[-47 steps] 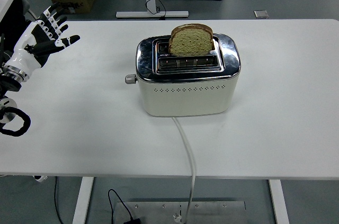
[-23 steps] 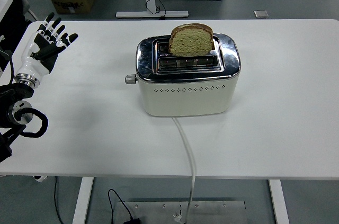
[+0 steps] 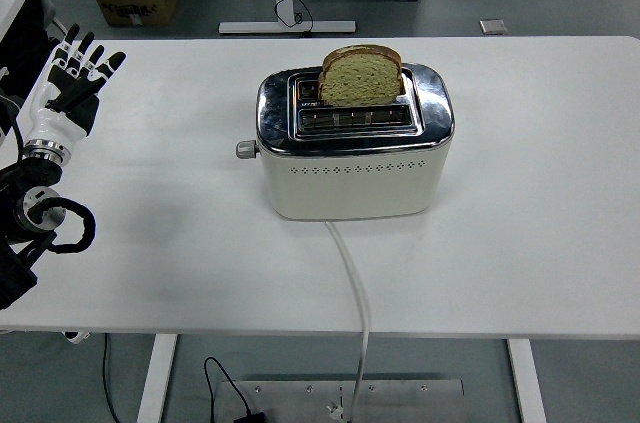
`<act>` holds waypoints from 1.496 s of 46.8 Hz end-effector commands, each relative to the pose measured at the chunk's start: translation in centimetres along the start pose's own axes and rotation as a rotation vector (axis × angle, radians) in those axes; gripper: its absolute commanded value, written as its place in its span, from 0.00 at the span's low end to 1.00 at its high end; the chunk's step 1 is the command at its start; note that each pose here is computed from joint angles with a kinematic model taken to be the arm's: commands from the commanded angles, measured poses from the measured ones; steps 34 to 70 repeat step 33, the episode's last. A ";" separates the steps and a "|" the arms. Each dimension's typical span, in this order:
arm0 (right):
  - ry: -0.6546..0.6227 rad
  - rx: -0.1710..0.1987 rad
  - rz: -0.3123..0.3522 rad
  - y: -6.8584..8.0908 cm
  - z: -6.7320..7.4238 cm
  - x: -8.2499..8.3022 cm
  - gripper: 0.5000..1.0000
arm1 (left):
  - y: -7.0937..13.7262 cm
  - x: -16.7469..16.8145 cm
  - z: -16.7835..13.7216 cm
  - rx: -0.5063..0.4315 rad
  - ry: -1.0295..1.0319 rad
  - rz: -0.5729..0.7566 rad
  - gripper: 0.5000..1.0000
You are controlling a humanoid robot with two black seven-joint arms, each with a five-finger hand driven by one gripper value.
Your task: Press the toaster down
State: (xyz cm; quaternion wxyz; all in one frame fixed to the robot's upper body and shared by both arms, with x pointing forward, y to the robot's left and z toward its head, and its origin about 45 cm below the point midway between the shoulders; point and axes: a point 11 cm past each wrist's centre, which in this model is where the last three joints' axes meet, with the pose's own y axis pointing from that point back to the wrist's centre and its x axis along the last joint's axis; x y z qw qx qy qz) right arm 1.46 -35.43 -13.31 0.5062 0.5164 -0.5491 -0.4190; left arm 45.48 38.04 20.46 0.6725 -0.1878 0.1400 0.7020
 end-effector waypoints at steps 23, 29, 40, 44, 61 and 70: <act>0.002 0.008 -0.004 0.0 -0.6 -0.1 1.00 | -0.2 -0.4 -0.3 -0.017 0.083 0.025 1.00; 0.001 0.009 -0.002 0.0 -0.6 0.0 1.00 | -0.2 -0.4 -0.2 -0.016 0.084 0.025 1.00; 0.002 0.008 -0.004 0.0 -0.5 -0.1 1.00 | -0.2 -0.4 -0.3 -0.015 0.084 0.025 1.00; 0.002 0.008 -0.004 0.0 -0.5 -0.1 1.00 | -0.2 -0.4 -0.3 -0.015 0.084 0.025 1.00; 0.002 0.008 -0.004 0.0 -0.5 -0.1 1.00 | -0.2 -0.4 -0.3 -0.015 0.084 0.025 1.00; 0.002 0.008 -0.004 0.0 -0.5 -0.1 1.00 | -0.2 -0.4 -0.3 -0.015 0.084 0.025 1.00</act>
